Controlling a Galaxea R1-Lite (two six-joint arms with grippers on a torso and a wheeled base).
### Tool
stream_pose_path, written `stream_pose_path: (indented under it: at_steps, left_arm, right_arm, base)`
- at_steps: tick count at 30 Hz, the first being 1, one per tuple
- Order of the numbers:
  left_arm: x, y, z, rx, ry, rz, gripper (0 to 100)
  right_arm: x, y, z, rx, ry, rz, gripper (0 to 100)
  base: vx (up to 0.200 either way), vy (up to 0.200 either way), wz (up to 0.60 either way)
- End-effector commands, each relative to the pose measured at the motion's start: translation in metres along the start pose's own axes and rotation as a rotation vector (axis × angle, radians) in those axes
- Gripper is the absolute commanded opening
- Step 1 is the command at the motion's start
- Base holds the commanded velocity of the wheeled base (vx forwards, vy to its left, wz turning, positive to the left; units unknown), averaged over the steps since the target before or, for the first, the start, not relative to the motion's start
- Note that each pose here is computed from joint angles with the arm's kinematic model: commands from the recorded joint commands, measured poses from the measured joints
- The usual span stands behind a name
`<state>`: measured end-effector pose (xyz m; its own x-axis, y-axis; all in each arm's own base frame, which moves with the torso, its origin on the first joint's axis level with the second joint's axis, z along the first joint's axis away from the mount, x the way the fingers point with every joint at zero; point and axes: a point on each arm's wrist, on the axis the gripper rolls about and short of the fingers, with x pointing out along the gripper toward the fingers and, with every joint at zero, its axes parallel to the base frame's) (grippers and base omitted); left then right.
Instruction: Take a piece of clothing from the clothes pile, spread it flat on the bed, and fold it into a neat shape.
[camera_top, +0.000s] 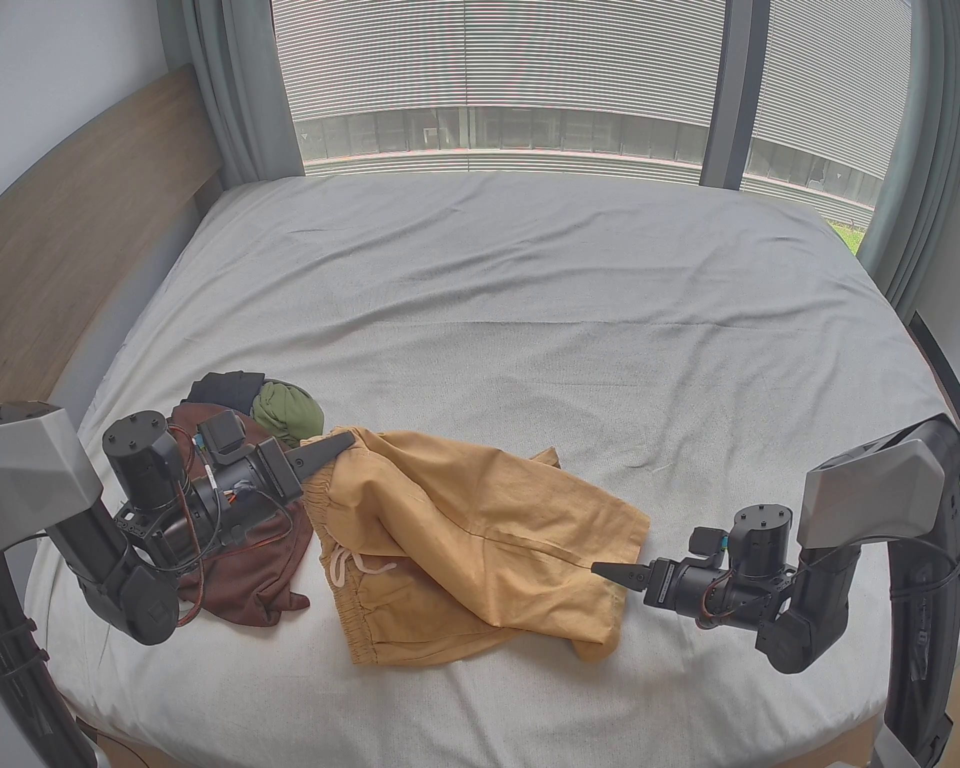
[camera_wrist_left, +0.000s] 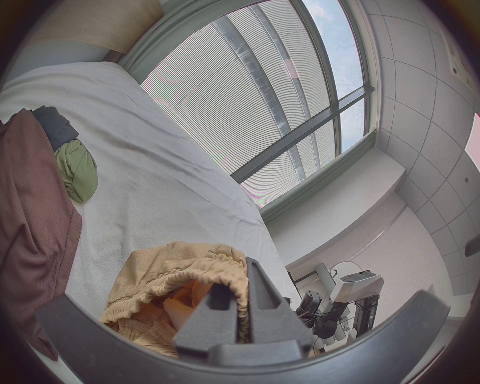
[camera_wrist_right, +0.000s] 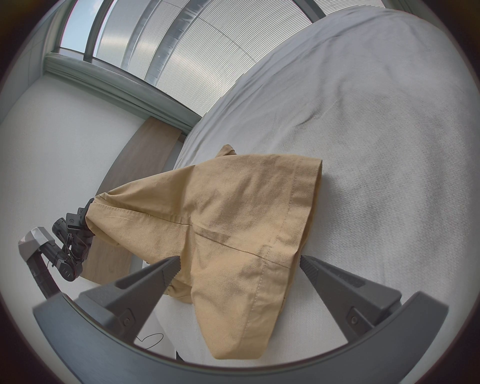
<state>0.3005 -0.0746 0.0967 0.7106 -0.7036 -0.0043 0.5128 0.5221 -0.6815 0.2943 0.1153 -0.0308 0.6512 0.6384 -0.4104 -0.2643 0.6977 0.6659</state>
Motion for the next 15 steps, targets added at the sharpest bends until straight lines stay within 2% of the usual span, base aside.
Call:
stream_pose_path:
  at_steps: [1,6,15]
  left_arm:
    - [0.000,-0.001,0.001,0.000,-0.002,-0.002,0]
    - [0.000,-0.001,0.001,0.000,-0.002,-0.002,0]
    - [0.000,-0.001,0.001,0.001,-0.003,-0.003,0]
  right_arm:
    - [0.008,-0.009,-0.013,0.006,0.029,-0.012,100]
    - [0.014,-0.010,-0.020,0.008,0.044,-0.003,100]
    - [0.012,0.001,-0.010,0.011,0.009,0.028,100]
  base:
    - [0.000,0.000,0.00]
    - [0.000,0.000,0.00]
    - [0.000,0.000,0.00]
